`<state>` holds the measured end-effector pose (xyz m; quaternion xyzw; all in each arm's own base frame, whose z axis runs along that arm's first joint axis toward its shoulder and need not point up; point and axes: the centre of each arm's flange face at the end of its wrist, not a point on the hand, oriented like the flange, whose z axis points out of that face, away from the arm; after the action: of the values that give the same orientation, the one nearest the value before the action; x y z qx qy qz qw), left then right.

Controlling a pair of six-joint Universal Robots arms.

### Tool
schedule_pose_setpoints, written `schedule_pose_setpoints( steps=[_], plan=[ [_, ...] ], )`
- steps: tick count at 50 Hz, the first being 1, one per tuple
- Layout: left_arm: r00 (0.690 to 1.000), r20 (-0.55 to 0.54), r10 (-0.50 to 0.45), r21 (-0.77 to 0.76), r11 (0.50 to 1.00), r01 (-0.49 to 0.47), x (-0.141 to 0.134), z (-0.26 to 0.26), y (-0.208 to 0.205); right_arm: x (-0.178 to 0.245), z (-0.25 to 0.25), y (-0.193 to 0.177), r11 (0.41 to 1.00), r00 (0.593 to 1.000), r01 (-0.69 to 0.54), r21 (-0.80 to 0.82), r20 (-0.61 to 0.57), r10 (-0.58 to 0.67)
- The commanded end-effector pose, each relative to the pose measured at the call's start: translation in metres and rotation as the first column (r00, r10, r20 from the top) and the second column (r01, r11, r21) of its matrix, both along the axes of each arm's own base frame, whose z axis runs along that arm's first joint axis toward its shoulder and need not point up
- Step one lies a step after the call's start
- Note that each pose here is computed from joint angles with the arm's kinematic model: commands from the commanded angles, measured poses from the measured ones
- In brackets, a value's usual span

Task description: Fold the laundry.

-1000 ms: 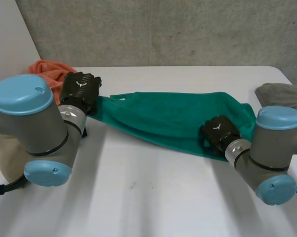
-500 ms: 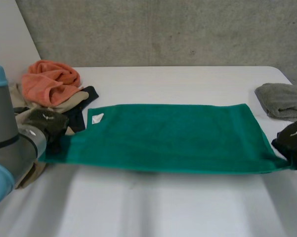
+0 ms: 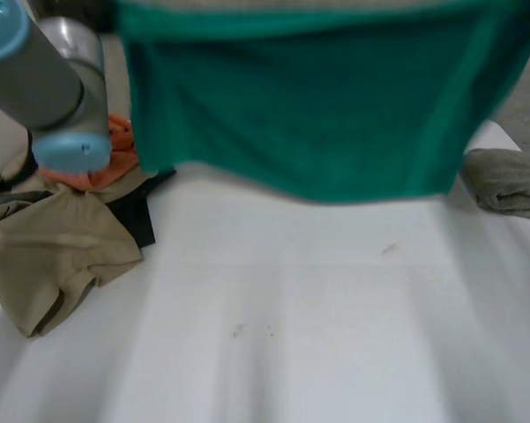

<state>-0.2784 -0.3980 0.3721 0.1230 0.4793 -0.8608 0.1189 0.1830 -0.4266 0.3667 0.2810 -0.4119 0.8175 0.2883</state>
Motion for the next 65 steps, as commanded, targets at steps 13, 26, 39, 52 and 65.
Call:
schedule_pose_setpoints(
  steps=[13, 26, 39, 52, 65],
  plan=[
    [0.997, 0.065, -0.032, 0.275, 0.961, 0.013, 0.003, -0.107, 0.016, 0.017, -0.093, 0.021, 0.972, 0.997, -0.069, 0.226, 0.000, 0.071],
    [0.971, 0.200, -0.131, 0.631, 0.775, -0.025, 0.011, -0.215, 0.081, -0.009, -0.194, 0.076, 0.714, 0.996, -0.040, 0.699, -0.027, 0.082],
    [0.907, 0.333, -0.260, 0.869, 0.458, -0.188, 0.059, -0.204, 0.187, -0.063, -0.166, 0.155, 0.328, 0.967, 0.188, 0.926, -0.233, 0.102],
    [0.875, 0.381, -0.297, 0.818, 0.549, -0.170, 0.049, -0.193, 0.190, -0.075, -0.170, 0.169, 0.330, 0.941, 0.250, 0.910, -0.309, 0.138],
    [0.900, 0.401, -0.170, 0.769, 0.596, -0.230, 0.026, -0.214, 0.116, -0.051, -0.202, 0.095, 0.548, 0.958, 0.186, 0.816, -0.275, 0.085]
  ],
)
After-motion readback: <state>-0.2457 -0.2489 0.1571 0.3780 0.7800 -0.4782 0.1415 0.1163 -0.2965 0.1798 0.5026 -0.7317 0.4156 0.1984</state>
